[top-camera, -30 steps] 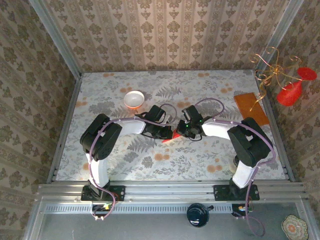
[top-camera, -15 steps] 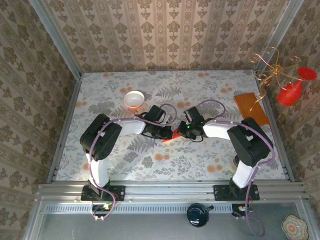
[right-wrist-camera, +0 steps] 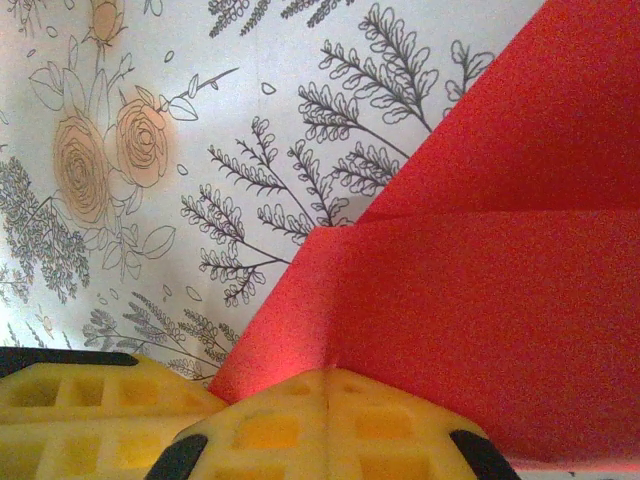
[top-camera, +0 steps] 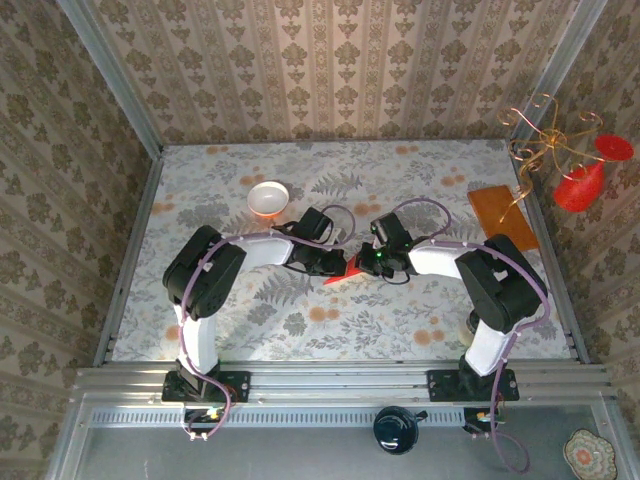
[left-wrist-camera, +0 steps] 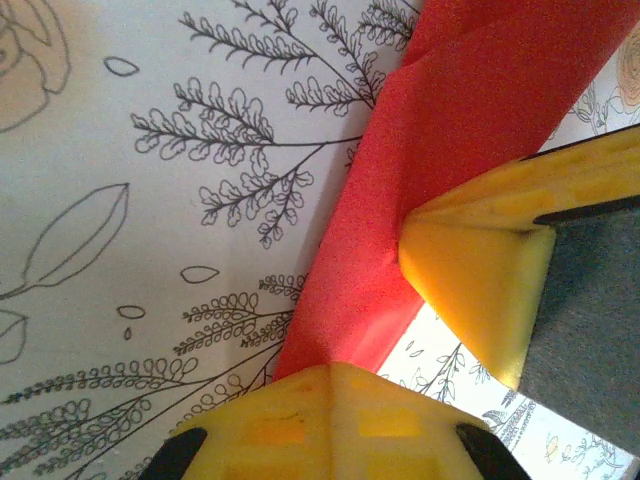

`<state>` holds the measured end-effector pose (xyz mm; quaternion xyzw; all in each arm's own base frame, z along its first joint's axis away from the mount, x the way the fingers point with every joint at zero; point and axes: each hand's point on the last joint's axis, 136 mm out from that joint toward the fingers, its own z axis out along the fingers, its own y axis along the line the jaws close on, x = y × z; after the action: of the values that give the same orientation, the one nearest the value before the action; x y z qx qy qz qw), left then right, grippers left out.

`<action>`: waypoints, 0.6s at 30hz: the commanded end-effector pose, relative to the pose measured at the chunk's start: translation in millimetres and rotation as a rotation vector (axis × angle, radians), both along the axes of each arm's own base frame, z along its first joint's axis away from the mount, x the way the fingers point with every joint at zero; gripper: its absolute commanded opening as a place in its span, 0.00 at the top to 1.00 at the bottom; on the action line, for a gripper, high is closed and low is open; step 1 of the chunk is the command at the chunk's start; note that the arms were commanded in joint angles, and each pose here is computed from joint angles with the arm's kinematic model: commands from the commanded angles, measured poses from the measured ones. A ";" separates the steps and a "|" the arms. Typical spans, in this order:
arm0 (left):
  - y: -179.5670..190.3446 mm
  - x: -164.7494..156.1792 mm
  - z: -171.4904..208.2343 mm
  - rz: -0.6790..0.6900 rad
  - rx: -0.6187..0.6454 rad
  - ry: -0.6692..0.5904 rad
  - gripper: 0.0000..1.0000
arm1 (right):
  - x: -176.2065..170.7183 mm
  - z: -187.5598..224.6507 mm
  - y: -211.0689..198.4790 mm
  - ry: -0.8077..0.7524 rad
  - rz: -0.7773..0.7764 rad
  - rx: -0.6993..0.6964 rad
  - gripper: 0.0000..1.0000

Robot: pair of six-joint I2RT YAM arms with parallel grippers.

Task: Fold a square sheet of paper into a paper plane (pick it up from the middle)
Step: Fold the wing for the fifth time at the center of the table.

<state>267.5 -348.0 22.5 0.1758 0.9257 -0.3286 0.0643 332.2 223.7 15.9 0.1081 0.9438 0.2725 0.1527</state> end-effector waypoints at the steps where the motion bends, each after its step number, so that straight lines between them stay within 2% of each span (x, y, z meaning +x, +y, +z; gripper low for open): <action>1: 16.8 -10.5 -20.9 0.027 0.102 0.065 0.92 | -7.0 -13.1 -19.8 0.026 -0.028 -0.066 0.93; 10: 23.7 -17.8 -28.7 0.029 0.129 0.089 0.92 | 20.4 26.2 -33.6 -0.073 -0.124 -0.131 0.92; 18: 23.3 -18.3 -29.5 0.031 0.123 0.094 0.92 | 23.1 19.1 -56.0 -0.040 -0.202 -0.224 0.91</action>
<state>267.2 -347.5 22.0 0.1751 0.9266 -0.3266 0.0638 356.1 184.9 36.6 0.1537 0.9465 0.1895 0.2113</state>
